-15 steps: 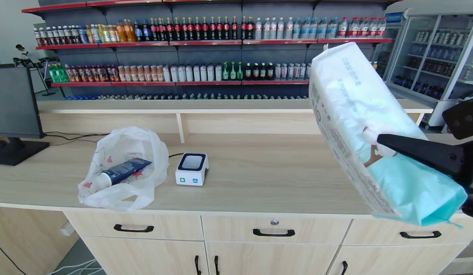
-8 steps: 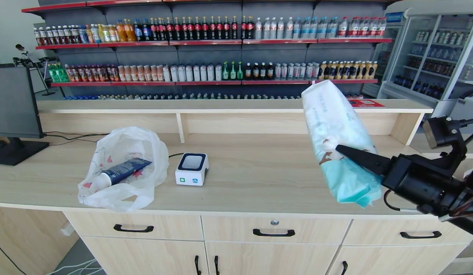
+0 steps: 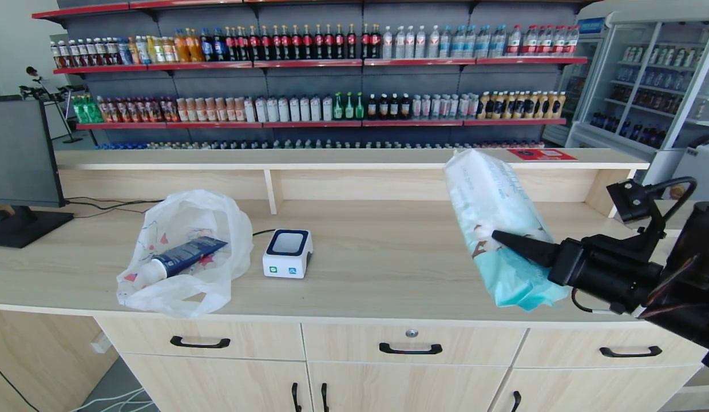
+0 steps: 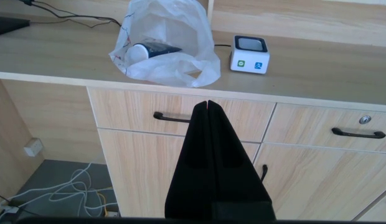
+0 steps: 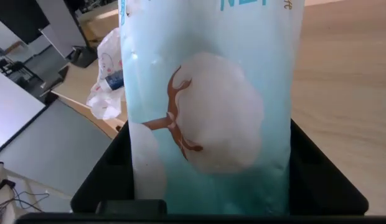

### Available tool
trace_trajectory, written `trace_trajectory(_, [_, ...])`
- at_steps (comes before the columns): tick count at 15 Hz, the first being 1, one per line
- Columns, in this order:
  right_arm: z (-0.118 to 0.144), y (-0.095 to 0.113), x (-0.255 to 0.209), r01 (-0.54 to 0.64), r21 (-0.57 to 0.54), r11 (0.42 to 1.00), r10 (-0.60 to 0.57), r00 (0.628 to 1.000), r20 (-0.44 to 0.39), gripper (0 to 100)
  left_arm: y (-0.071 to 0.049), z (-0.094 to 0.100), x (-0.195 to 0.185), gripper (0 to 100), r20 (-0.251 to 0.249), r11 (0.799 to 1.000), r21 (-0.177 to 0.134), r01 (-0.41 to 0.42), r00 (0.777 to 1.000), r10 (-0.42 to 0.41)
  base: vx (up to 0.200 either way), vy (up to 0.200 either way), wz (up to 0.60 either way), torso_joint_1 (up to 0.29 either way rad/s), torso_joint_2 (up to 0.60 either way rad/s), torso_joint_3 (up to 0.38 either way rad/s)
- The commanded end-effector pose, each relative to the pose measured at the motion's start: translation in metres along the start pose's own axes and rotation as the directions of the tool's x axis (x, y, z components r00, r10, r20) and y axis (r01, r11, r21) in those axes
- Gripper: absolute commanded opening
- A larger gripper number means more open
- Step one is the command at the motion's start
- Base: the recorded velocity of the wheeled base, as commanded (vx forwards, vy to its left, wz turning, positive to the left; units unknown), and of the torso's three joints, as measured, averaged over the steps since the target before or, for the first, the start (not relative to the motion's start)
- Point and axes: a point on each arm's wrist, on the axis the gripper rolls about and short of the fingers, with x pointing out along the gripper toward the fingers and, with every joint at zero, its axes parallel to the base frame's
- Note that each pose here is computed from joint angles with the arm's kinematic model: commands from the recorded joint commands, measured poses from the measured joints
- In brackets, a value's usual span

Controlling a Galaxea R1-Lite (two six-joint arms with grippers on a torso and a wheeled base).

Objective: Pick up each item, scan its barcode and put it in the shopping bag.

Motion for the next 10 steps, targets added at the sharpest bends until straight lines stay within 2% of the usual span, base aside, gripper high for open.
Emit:
trace_trajectory(1, [0.05, 0.007, 0.013, 0.073, -0.159, 0.985, -0.058, 0.994, 0.097, 0, 0.0, 0.0, 0.0, 0, 0.0, 1.0, -0.001, -0.001, 1.0, 0.001, 0.0, 0.0, 0.0, 0.0, 0.0, 0.0])
trace_trajectory(3, [0.086, 0.02, 0.026, 0.152, -0.193, 0.969, -0.118, 0.978, 0.174, 0, 0.0, 0.0, 0.0, 0, 0.0, 1.0, 0.0, -0.001, 1.0, 0.001, 0.0, 0.0, 0.0, 0.0, 0.0, 0.0])
trace_trajectory(4, [0.094, 0.024, 0.026, 0.163, -0.213, 0.963, -0.123, 0.974, 0.19, 0, 0.0, 0.0, 0.0, 0, 0.0, 1.0, 0.0, -0.001, 1.0, 0.001, 0.0, 0.0, 0.0, 0.0, 0.0, 0.0])
trace_trajectory(7, [0.075, 0.019, 0.009, 0.207, -0.317, 0.926, -0.165, 0.974, 0.155, 0, 0.0, 0.0, 0.0, 0, 0.0, 1.0, 0.0, -0.001, 1.0, 0.001, 0.0, 0.0, 0.0, 0.0, 0.0, 0.0])
trace_trajectory(10, [0.064, 0.025, -0.018, 0.248, -0.384, 0.889, -0.193, 0.965, 0.176, 0, 0.0, 0.0, 0.0, 0, 0.0, 1.0, -0.001, -0.001, 1.0, 0.001, 0.0, 0.0, 0.0, 0.0, 0.0, 0.0])
